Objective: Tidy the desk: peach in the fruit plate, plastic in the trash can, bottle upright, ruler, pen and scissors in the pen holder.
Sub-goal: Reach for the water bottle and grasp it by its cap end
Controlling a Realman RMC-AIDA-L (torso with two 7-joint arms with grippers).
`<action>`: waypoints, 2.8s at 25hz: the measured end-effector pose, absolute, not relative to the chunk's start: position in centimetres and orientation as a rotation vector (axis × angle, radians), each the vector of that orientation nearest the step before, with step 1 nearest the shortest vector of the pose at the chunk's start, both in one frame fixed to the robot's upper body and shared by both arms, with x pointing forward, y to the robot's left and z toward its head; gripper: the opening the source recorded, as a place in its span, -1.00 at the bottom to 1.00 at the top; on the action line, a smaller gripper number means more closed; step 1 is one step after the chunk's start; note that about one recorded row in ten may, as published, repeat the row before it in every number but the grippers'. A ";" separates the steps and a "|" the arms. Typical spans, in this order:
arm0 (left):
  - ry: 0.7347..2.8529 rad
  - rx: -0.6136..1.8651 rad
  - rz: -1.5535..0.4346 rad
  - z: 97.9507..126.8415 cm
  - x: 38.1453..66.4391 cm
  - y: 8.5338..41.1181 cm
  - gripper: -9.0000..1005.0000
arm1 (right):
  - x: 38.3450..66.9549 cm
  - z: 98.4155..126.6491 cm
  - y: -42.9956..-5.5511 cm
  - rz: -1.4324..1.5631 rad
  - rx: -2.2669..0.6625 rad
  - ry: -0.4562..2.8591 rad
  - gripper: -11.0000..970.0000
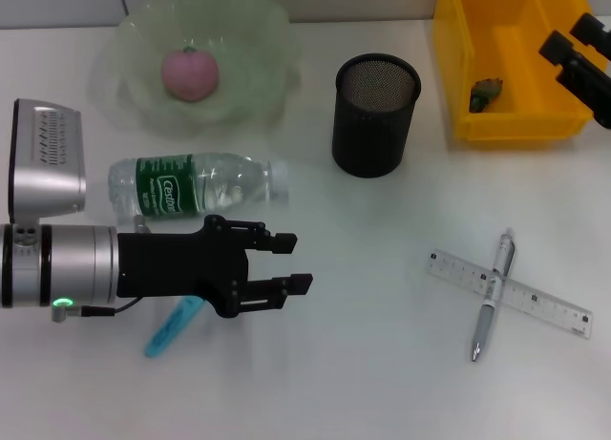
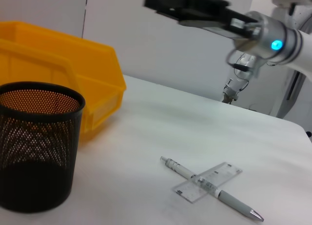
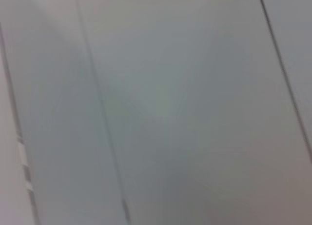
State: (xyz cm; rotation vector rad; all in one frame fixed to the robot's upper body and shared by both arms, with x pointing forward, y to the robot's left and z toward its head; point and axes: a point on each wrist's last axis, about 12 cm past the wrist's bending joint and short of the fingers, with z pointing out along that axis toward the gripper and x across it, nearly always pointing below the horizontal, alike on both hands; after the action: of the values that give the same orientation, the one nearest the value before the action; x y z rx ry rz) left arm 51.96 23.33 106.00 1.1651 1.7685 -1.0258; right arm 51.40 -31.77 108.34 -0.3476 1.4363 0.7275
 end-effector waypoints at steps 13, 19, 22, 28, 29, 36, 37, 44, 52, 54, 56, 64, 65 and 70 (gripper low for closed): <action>1.707 0.994 -1.008 107.3 53.1 24.1 0.08 | 46.4 105.3 -30.2 0.871 -0.347 1.379 0.51; 1.685 0.928 -0.999 107.7 53.4 24.5 0.08 | 46.4 104.5 -27.9 0.944 -0.519 1.424 0.57; 1.684 0.931 -0.999 107.7 53.5 24.5 0.08 | 46.6 104.2 -26.3 1.013 -0.677 1.443 0.57; 1.687 0.928 -0.999 107.7 53.4 24.6 0.08 | 46.6 104.0 -25.2 1.066 -0.822 1.465 0.57; 1.688 0.926 -0.998 107.6 53.4 24.6 0.08 | 46.6 103.9 -25.1 1.068 -0.832 1.468 0.57; 1.698 0.930 -0.998 107.4 53.2 24.6 0.08 | 46.5 103.8 -25.1 1.071 -0.838 1.476 0.57; 1.698 0.930 -0.998 107.4 53.2 24.6 0.08 | 46.5 103.8 -25.1 1.071 -0.838 1.476 0.57; 1.690 0.943 -0.991 107.7 53.7 24.3 0.08 | 46.3 103.1 -24.9 1.062 -0.813 1.522 0.57; 1.800 1.076 -0.955 110.8 58.2 21.4 0.08 | 46.5 103.0 -24.4 1.090 -0.785 1.528 0.57; 1.854 1.103 -0.906 111.3 59.2 20.9 0.08 | 46.4 102.9 -24.2 1.103 -0.783 1.531 0.57; 1.935 1.171 -0.778 112.0 60.7 19.9 0.07 | 46.2 102.7 -24.0 1.118 -0.772 1.542 0.57; 1.989 1.169 -0.733 112.5 61.6 19.4 0.13 | 45.8 102.4 -24.0 1.131 -0.753 1.558 0.57; 1.989 1.169 -0.732 112.6 61.6 19.4 0.13 | 45.8 102.4 -24.0 1.132 -0.752 1.559 0.57; 2.005 1.206 -0.716 112.3 61.4 19.3 0.17 | 45.8 102.4 -23.9 1.135 -0.751 1.558 0.57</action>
State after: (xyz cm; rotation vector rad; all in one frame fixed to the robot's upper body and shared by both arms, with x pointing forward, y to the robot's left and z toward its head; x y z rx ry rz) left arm 61.40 19.33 112.33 1.2062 2.0053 -0.7159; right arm 45.83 -23.92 102.37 -0.7507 1.5580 1.1351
